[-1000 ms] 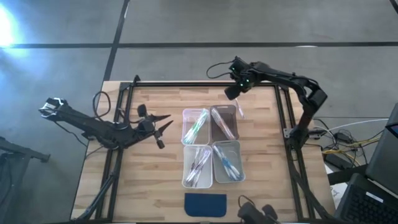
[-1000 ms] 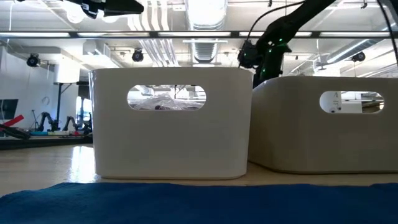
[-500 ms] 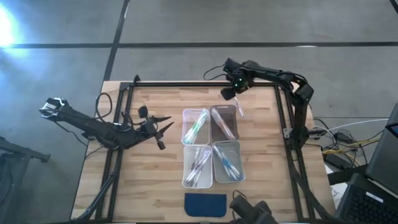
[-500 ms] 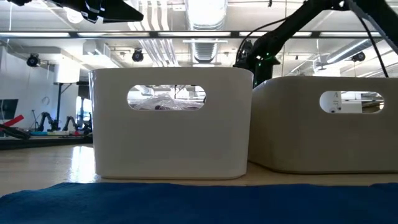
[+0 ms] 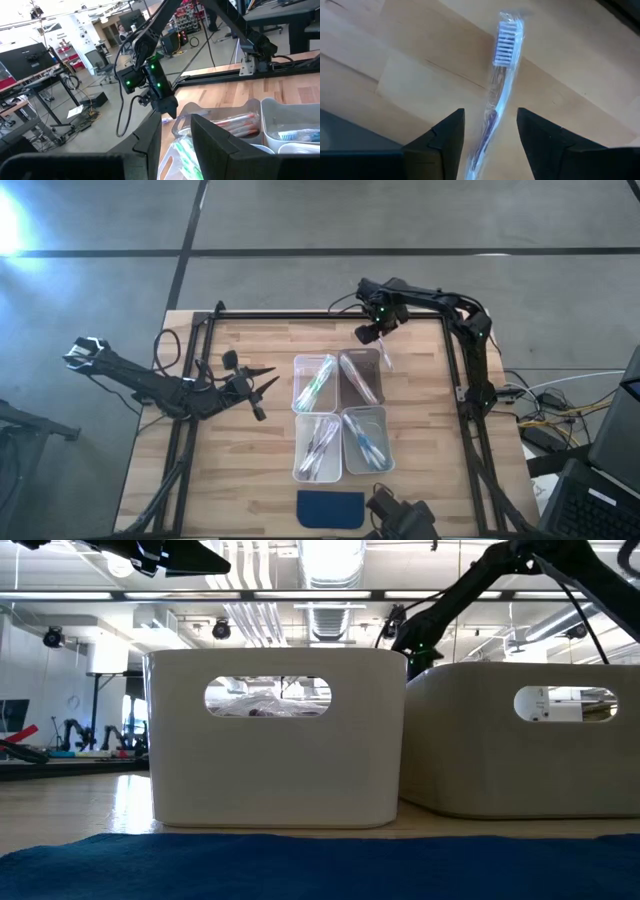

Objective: Pick & Place Toothbrushes
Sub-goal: Put the violet toothbrush into the white bin

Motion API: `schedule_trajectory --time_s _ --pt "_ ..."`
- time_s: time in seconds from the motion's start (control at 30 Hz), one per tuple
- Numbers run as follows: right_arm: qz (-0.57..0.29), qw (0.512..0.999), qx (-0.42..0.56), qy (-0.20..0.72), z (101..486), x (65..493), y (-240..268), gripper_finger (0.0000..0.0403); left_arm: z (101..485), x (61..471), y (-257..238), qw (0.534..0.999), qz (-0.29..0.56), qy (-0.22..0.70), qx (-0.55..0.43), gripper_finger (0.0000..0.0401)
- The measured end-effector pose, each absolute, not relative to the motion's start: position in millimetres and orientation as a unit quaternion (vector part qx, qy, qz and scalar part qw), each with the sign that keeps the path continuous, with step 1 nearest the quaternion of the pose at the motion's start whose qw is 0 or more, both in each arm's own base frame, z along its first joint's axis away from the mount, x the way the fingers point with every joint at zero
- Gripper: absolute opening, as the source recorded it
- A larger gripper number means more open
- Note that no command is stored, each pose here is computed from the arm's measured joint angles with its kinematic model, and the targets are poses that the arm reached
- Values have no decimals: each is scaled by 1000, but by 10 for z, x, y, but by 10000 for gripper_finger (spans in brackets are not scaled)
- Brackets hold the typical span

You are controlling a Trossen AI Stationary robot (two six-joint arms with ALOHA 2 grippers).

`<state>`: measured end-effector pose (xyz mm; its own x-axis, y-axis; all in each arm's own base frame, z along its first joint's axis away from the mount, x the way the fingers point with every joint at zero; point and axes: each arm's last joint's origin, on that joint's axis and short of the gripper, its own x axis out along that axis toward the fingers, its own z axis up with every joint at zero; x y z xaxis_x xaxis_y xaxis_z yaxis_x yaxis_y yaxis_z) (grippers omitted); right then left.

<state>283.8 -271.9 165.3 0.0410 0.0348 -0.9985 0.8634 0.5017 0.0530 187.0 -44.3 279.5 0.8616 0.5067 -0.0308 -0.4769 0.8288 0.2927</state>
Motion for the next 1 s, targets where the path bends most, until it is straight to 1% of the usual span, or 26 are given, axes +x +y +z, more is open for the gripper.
schedule_trajectory --time_s 0.1,0.37,0.67,1.0 --pt "-335 618 371 607 1619 2838 -2735 164 2795 1870 -444 955 257 53 138 110" --pt "-343 637 369 584 1588 2877 -2773 140 2795 1870 -444 955 258 52 134 110" --pt "-344 630 372 589 1516 2845 -2748 111 2795 1870 -444 956 258 52 131 110" --pt "-346 636 369 582 1423 2826 -2733 76 2795 1870 -444 957 258 50 126 110"
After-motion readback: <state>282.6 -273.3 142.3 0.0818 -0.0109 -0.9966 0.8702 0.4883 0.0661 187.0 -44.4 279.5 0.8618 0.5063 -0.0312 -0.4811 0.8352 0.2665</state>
